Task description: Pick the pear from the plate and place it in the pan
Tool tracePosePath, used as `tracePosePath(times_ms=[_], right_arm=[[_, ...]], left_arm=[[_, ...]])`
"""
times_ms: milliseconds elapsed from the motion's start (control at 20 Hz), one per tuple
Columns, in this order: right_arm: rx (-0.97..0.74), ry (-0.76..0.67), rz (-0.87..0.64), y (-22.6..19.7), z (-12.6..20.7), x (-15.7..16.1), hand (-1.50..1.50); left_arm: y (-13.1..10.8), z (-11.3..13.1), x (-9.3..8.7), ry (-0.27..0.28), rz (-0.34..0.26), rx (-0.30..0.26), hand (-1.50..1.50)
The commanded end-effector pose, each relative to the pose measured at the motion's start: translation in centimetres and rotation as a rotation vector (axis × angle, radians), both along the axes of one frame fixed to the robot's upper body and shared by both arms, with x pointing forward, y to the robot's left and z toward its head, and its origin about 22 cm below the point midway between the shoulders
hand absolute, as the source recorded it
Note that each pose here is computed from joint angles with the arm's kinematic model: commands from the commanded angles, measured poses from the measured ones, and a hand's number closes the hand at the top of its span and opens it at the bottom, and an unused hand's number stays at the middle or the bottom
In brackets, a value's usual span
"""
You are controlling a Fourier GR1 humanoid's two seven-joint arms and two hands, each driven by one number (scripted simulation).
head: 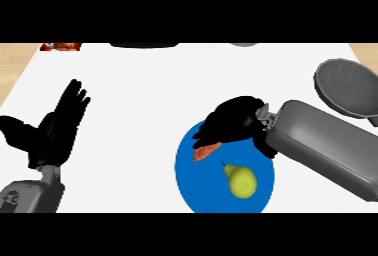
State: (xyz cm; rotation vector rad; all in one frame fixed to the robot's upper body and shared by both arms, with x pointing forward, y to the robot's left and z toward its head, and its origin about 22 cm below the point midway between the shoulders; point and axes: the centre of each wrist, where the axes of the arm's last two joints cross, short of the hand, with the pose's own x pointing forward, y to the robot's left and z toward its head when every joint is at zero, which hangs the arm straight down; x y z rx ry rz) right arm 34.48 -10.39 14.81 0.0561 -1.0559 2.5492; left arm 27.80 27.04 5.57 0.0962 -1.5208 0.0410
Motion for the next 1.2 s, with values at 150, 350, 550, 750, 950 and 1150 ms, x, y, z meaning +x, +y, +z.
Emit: tracePosePath(times_ms=[150,350,550,750,950,1150], right_arm=[[-0.014,0.095,0.069,2.0,1.3,-2.4,-1.5],[-0.082,0.055,0.024,-0.2,-2.8,-1.8,-1.5],[-0.111,0.031,0.006,2.5,-2.4,-2.9,-1.5],[-0.085,0.051,0.004,1.5,-3.4,-2.1,-1.5],[-0.114,0.056,-0.007,2.1,-5.2,-2.9,-1.5],[-0.144,0.049,0.019,3.1,-8.6,-3.1,-1.5]], left_arm=[[1.6,-0.8,-0.1,0.007,0.029,0.014,0.0],[-0.2,-0.4,0.7,-0.014,-0.003,-0.003,0.0],[0.3,0.8,-0.4,-0.015,-0.028,0.001,0.0],[-1.4,0.2,0.5,0.003,-0.011,0.01,0.0],[1.4,-0.2,-0.2,0.001,0.004,0.01,0.0],[0.0,-0.1,-0.1,0.001,-0.008,-0.004,0.0]])
